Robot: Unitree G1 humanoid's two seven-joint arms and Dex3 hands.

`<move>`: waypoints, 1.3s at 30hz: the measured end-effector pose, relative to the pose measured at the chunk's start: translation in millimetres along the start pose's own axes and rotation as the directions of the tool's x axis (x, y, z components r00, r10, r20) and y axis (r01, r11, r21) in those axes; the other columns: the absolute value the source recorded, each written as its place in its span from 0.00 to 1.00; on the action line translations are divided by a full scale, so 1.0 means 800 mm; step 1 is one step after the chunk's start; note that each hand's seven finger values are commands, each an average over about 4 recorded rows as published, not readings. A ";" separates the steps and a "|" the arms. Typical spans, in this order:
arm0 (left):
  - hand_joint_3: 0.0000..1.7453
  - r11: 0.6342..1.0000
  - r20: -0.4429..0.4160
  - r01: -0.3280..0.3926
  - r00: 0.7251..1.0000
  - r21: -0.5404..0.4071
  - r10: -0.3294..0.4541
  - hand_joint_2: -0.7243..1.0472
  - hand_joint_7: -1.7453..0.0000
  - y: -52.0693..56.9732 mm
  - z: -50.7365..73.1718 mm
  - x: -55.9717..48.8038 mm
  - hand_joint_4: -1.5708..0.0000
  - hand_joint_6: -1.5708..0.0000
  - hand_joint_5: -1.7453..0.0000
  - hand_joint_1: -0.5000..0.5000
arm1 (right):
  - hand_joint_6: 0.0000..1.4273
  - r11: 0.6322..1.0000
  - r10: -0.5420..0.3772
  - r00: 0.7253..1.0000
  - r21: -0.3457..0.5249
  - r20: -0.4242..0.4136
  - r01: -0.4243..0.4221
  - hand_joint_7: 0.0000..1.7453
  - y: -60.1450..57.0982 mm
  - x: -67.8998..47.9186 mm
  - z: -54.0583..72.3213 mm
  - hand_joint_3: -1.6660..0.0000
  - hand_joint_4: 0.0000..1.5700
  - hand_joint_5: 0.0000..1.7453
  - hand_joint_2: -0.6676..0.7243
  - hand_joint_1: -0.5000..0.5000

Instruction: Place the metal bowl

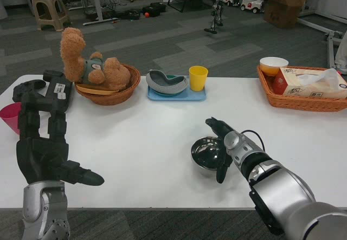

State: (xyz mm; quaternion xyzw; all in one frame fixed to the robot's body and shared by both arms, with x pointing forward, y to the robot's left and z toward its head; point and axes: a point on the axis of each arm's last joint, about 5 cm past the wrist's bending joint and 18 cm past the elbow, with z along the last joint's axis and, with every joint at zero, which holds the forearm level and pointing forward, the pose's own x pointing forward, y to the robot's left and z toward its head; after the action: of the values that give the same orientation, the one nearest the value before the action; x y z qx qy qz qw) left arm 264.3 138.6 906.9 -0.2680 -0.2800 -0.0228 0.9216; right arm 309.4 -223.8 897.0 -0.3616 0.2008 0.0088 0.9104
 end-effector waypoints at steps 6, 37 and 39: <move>0.00 1.000 0.000 0.000 1.000 0.001 0.000 0.00 1.00 0.000 0.000 0.000 0.99 1.00 1.00 0.00 | 0.00 0.996 -0.059 0.995 0.073 0.077 0.053 0.08 -0.014 -0.005 0.006 1.00 0.00 0.50 1.00 0.01; 0.01 1.000 0.006 -0.005 1.000 0.002 0.005 0.00 1.00 0.001 0.001 0.001 0.99 1.00 1.00 0.00 | 0.00 0.618 -0.618 0.679 0.779 0.396 0.108 0.08 -0.034 -0.052 0.002 1.00 0.00 0.49 1.00 0.04; 0.01 1.000 0.006 -0.005 1.000 0.003 0.005 0.00 1.00 0.002 0.001 0.001 0.99 1.00 1.00 0.00 | 0.00 0.624 -0.615 0.676 0.774 0.407 0.102 0.08 -0.034 -0.052 0.003 1.00 0.00 0.49 1.00 0.04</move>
State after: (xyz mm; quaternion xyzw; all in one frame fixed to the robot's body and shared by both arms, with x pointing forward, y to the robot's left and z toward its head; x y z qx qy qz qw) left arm 264.5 140.1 907.1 -0.2676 -0.2821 -0.0193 0.9211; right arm 276.4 -237.1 932.2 0.0008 -0.2168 -0.1407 0.9660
